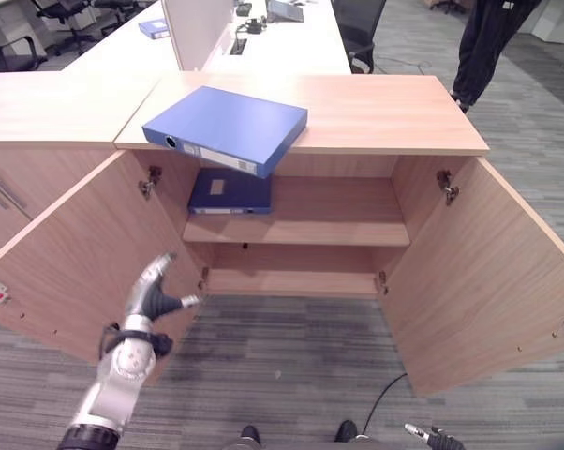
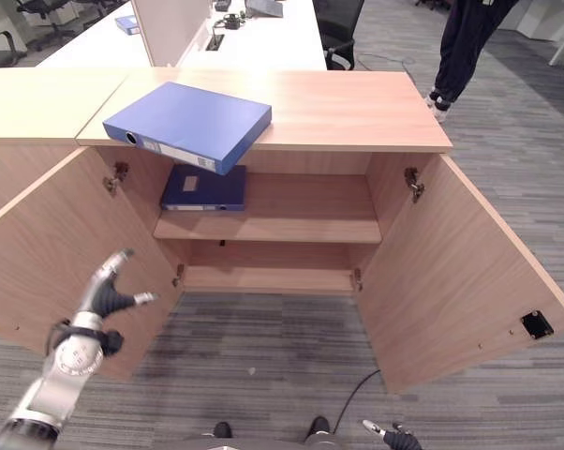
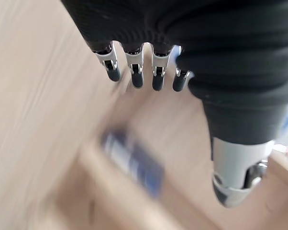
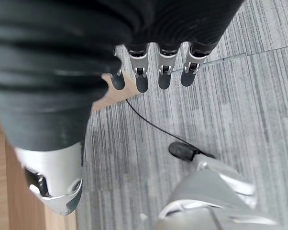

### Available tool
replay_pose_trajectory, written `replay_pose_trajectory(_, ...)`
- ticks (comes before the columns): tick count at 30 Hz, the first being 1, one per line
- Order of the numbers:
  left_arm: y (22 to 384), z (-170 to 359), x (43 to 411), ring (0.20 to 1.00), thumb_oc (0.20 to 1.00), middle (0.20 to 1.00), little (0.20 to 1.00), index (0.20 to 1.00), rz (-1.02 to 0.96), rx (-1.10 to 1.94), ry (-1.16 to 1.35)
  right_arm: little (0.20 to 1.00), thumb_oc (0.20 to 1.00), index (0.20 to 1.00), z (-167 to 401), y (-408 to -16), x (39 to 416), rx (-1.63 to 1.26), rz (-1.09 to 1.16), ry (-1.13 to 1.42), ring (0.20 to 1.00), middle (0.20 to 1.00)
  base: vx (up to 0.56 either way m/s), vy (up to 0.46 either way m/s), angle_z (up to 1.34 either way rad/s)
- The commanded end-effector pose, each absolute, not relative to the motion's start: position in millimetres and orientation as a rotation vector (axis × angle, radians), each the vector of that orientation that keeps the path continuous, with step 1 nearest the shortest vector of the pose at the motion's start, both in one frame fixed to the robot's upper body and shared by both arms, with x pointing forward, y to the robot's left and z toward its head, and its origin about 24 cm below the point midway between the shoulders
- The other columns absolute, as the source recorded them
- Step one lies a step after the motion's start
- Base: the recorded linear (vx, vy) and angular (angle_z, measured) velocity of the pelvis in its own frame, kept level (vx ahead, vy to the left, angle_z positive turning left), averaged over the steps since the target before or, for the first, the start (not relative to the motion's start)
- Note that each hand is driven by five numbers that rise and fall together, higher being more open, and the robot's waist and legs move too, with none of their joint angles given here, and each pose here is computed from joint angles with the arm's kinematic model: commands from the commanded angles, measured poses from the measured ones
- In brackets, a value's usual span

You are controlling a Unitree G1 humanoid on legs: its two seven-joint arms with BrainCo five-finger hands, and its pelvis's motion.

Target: Put the empty folder in the office cabinet

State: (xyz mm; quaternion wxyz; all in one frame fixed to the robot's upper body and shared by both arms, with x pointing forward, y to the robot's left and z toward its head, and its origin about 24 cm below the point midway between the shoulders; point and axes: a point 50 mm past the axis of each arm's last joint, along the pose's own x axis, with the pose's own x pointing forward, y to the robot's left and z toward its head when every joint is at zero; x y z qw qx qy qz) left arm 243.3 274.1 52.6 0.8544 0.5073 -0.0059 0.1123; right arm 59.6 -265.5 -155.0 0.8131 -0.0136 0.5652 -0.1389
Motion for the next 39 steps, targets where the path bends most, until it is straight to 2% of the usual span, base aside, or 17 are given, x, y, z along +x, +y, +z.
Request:
replay_pose_trajectory(1, 278.5, 97.4, 269.0, 1.000, 1.000, 1.000, 1.000, 1.000, 0.376, 1.311, -0.229, 1.000, 1.000, 1.000, -154.5, -259.3, 77.5, -0.113, -0.224, 1.176, 1.000, 1.000, 0.02, 0.006, -0.06)
replay_pose_trajectory(5, 280.6, 141.1, 287.4, 1.000, 1.000, 1.000, 1.000, 1.000, 0.451, 1.515, -0.382, 1.000, 1.000, 1.000, -155.0, -255.4, 80.4, -0.137, -0.182, 1.176, 1.000, 1.000, -0.01, 0.003, -0.07)
replay_pose_trajectory(14, 281.5, 203.5, 314.1, 1.000, 1.000, 1.000, 1.000, 1.000, 0.493, 1.802, -0.536, 1.000, 1.000, 1.000, -152.3, -263.9, 79.3, -0.189, -0.166, 1.172, 1.000, 1.000, 0.00, 0.014, -0.12)
replay_pose_trajectory(24, 280.6, 220.5, 349.6, 1.000, 1.000, 1.000, 1.000, 1.000, 0.449, 1.914, -0.464, 1.000, 1.000, 1.000, -147.1, -278.0, 80.0, -0.199, -0.214, 1.157, 1.000, 1.000, 0.02, 0.039, -0.09)
replay_pose_trajectory(39, 296.8, 212.3, 359.3, 1.000, 1.000, 1.000, 1.000, 1.000, 0.463, 1.872, -0.330, 1.000, 1.000, 1.000, -146.7, -282.6, 75.1, -0.203, -0.240, 1.170, 1.000, 1.000, 0.01, 0.030, -0.11)
